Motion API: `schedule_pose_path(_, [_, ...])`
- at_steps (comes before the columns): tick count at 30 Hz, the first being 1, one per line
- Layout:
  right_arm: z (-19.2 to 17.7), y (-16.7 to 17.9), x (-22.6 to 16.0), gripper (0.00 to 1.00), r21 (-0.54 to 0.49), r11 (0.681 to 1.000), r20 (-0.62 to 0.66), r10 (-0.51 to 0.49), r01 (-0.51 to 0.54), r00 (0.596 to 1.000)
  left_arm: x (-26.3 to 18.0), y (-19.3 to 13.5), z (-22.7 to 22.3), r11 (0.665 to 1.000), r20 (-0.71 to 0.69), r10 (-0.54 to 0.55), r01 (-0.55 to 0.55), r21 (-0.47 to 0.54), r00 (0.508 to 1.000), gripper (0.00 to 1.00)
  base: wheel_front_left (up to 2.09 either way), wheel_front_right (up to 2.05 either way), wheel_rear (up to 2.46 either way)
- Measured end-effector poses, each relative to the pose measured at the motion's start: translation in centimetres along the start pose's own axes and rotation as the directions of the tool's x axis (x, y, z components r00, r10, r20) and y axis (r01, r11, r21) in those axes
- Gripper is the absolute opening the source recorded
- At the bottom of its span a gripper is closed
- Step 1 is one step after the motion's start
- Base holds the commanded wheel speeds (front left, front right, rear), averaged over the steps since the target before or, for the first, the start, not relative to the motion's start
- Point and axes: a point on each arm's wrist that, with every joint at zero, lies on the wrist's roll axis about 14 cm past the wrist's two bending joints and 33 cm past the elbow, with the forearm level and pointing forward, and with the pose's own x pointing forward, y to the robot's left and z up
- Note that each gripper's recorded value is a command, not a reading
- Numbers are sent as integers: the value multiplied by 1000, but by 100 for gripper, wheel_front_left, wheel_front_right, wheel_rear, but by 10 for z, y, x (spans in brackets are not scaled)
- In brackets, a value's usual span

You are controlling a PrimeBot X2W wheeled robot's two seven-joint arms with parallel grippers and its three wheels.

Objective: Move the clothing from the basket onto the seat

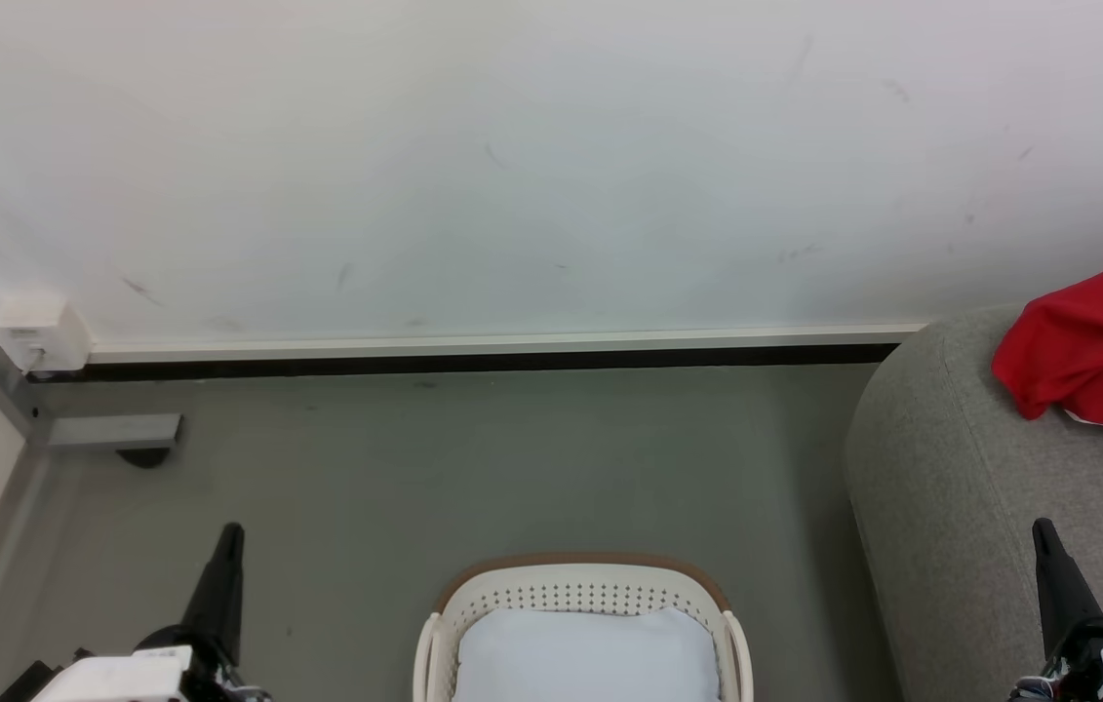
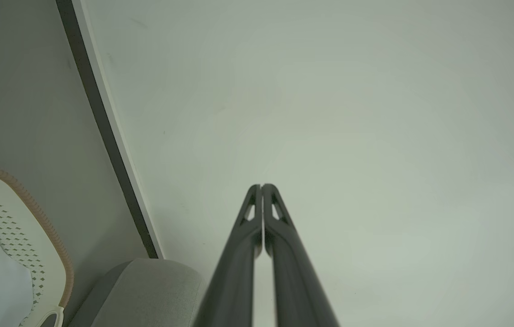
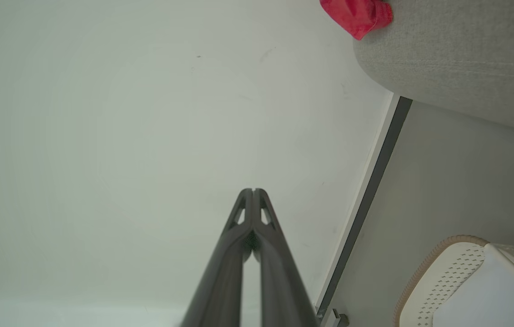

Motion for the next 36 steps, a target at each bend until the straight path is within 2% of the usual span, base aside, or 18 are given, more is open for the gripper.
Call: schedule_pose_path(36, [0,0,0,0,0,1000,0,0,0,1000,0,0,0,1000,0,0,0,0,1000,0,0,0,0])
